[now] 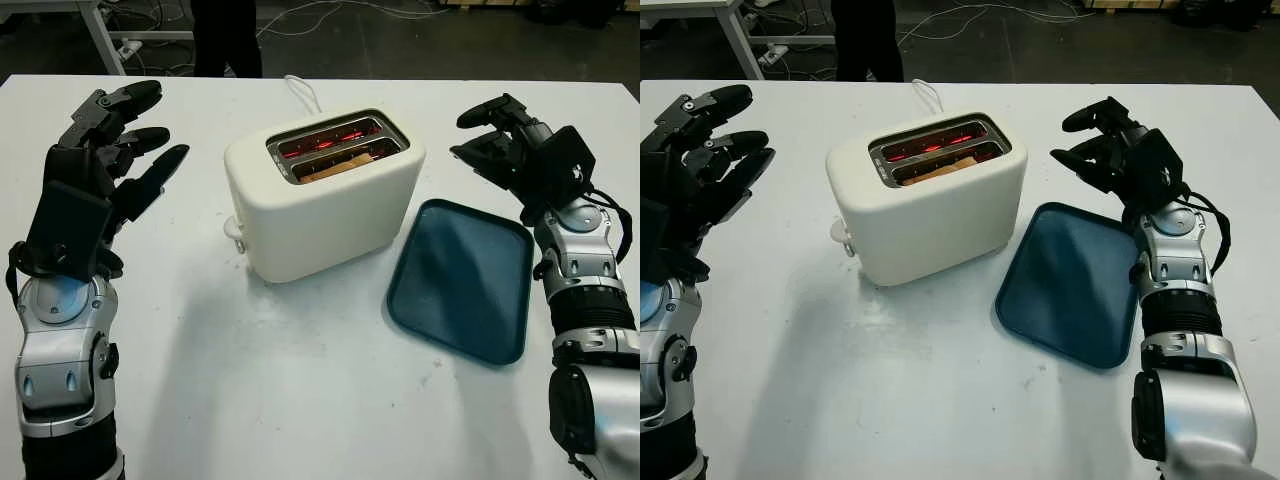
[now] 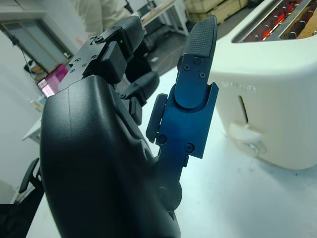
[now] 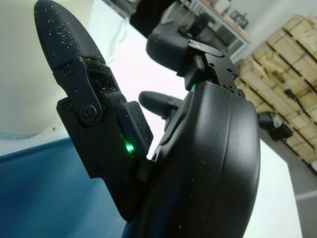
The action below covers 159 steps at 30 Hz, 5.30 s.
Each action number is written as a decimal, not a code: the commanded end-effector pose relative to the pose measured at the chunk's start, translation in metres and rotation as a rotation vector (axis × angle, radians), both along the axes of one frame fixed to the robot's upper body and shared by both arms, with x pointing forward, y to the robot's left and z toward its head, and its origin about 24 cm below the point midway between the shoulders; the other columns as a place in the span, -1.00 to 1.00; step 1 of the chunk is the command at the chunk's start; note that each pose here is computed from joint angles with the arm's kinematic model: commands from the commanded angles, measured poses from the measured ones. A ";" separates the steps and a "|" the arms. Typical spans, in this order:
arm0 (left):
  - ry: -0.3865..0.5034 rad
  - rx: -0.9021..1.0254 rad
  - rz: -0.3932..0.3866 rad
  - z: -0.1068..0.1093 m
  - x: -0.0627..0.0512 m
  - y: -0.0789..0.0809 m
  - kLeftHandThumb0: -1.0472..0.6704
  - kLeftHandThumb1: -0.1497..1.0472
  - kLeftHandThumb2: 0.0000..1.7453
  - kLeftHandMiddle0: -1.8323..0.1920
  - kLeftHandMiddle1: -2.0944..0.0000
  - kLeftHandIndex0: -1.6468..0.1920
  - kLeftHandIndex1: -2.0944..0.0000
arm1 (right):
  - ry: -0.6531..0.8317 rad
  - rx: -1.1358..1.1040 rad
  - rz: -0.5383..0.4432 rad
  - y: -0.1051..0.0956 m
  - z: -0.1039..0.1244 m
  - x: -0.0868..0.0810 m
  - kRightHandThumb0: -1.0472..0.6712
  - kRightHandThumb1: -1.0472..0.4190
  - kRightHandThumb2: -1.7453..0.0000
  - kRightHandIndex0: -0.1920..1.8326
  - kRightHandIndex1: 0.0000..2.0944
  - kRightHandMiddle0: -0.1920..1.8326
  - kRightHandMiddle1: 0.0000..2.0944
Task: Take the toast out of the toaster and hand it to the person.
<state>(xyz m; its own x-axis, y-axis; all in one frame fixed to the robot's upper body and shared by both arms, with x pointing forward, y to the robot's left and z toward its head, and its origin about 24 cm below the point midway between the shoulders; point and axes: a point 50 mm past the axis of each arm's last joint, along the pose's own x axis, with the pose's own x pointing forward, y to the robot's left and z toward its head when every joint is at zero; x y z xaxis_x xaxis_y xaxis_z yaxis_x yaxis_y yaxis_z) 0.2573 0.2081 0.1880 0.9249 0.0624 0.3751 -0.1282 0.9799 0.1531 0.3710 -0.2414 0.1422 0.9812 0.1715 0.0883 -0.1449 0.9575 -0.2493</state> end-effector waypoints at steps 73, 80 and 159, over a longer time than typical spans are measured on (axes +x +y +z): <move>-0.001 0.002 0.007 -0.001 -0.003 0.000 -0.47 0.78 -1.00 0.56 0.15 0.37 0.54 | -0.018 0.009 0.009 0.000 0.007 0.002 -1.00 -0.62 1.00 -0.78 0.65 -0.67 0.50; -0.002 0.001 0.001 -0.001 -0.002 0.000 -0.46 0.78 -1.00 0.56 0.16 0.37 0.54 | -0.016 0.004 0.007 0.001 0.008 0.002 -1.00 -0.62 1.00 -0.79 0.65 -0.67 0.50; -0.004 0.010 -0.008 0.000 0.000 -0.001 -0.44 0.78 -1.00 0.56 0.15 0.38 0.53 | -0.069 -0.035 -0.001 -0.001 0.016 0.004 -1.00 -0.66 0.99 -0.73 0.61 -0.65 0.48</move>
